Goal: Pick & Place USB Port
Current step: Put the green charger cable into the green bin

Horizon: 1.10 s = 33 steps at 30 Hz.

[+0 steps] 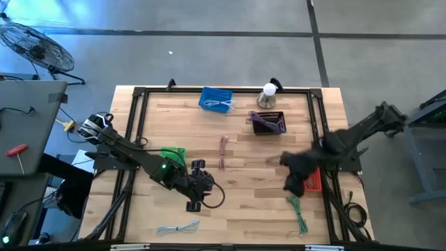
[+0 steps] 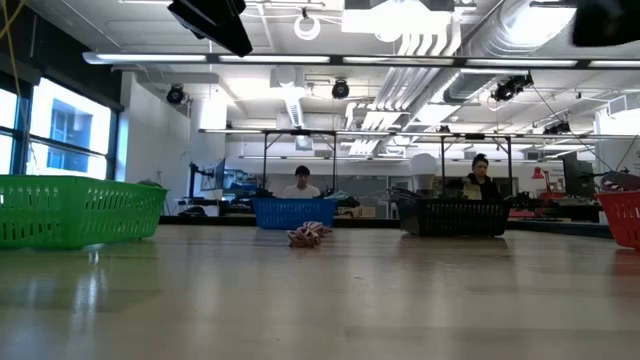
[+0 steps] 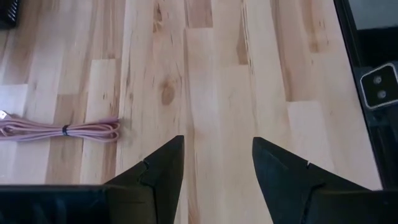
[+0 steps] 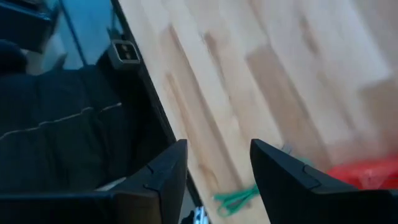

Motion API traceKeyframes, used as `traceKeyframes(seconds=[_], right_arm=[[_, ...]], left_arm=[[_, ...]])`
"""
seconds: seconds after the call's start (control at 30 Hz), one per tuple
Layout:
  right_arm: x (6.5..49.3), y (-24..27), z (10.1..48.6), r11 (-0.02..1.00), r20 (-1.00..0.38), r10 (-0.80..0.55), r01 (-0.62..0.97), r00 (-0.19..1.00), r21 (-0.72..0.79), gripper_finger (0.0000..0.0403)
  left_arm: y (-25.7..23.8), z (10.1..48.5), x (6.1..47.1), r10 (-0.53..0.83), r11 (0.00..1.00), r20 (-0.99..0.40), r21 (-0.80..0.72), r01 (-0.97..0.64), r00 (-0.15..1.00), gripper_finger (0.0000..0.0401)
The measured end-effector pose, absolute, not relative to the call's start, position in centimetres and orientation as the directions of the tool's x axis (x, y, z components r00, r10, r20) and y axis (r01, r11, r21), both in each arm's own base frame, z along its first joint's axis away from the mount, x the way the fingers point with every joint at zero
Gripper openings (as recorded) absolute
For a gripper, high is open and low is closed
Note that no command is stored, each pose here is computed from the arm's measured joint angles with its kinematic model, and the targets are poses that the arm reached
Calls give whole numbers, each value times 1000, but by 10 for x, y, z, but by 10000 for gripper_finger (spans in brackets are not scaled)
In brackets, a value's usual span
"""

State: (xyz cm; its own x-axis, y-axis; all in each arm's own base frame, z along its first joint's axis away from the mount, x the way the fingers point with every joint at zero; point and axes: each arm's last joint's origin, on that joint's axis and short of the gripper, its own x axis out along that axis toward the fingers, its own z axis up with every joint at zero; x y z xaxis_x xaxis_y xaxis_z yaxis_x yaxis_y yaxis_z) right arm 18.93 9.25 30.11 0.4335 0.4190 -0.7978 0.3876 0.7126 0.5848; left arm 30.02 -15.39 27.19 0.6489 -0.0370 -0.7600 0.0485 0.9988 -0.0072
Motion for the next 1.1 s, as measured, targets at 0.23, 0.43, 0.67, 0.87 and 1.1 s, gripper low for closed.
traceKeyframes(seconds=[0.23,0.43,0.67,0.87,1.1], right_arm=[[173,155,279,637,-866,378,586,328,501,167],[164,197,248,571,-919,362,743,153,349,167],[170,229,207,552,-941,337,803,32,225,167],[179,241,171,567,-960,276,815,-48,123,167],[178,242,143,572,-956,214,819,-202,-46,167]], left_arm=[[-154,272,300,-36,996,-761,27,87,647,184],[-153,272,300,-18,991,-756,71,110,654,184],[-152,272,301,29,984,-743,139,112,669,184],[-150,273,301,88,979,-724,189,74,685,184],[-148,274,302,148,969,-701,245,41,698,184]])
